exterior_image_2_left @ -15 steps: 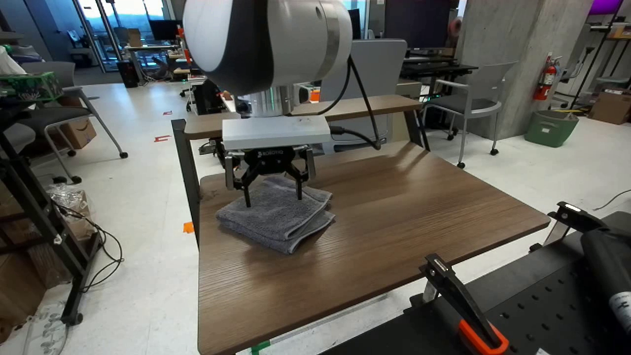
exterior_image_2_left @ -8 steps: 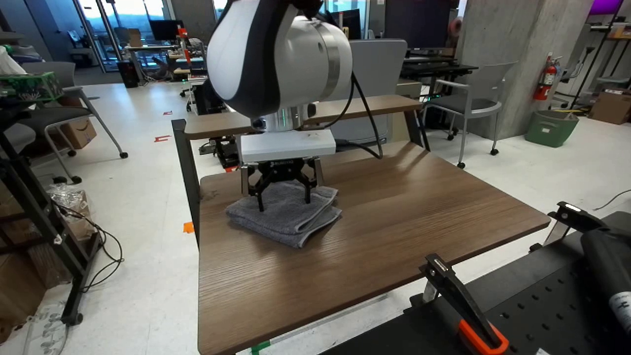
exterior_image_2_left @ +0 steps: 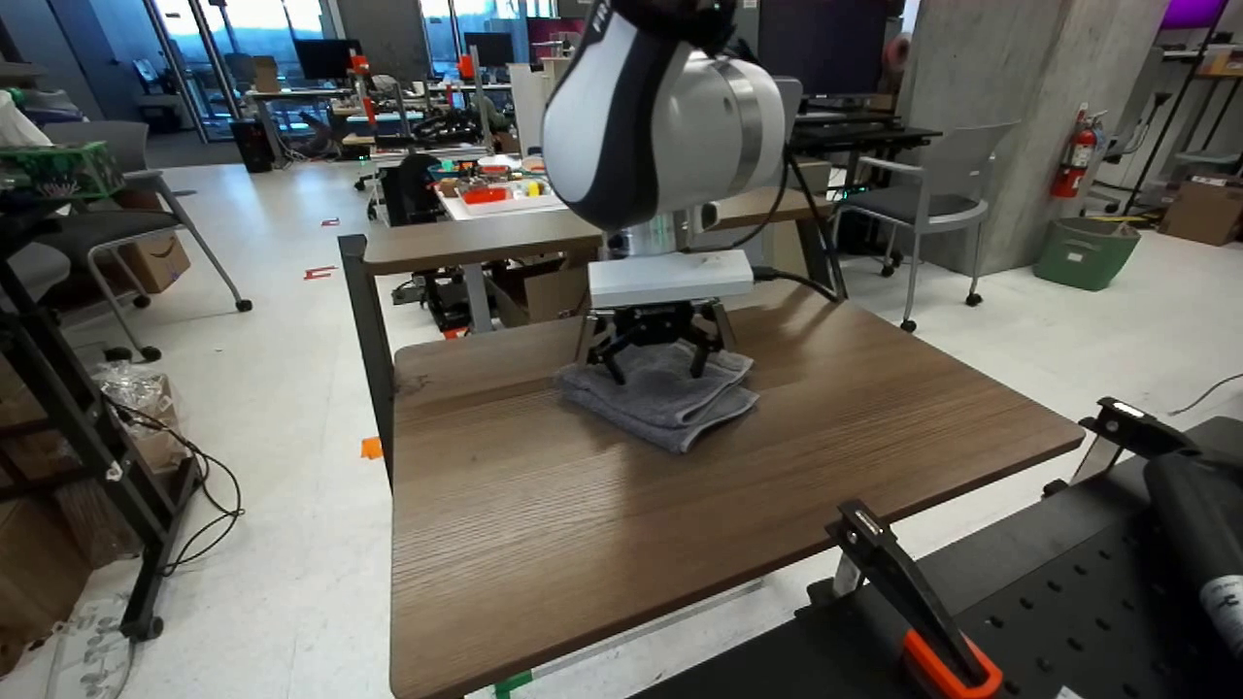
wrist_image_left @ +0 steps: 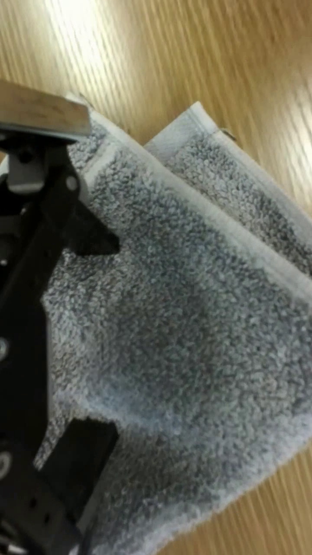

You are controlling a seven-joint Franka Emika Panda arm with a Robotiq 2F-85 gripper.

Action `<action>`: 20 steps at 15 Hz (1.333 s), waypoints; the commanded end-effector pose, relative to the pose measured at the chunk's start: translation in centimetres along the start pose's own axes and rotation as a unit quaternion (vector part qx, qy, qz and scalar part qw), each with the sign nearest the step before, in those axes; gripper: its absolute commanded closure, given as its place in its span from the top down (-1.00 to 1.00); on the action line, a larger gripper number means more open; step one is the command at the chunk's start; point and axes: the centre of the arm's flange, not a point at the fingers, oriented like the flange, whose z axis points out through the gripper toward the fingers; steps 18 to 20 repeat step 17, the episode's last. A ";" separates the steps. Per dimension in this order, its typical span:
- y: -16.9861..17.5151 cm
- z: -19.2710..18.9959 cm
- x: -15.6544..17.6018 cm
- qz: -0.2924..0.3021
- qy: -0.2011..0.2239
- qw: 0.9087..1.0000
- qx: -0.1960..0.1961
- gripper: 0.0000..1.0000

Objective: Move the towel to the right

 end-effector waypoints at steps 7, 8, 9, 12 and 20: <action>19.9 0.7 -0.1 0.178 -0.056 0.982 0.021 1.00; 21.0 0.4 -0.1 0.179 -0.065 0.981 0.024 1.00; 21.4 -0.7 -0.6 0.174 -0.072 0.982 0.024 1.00; 21.1 -5.4 -3.2 0.115 -0.075 0.990 0.035 1.00; 19.9 -5.4 -2.9 0.094 -0.073 0.992 0.032 1.00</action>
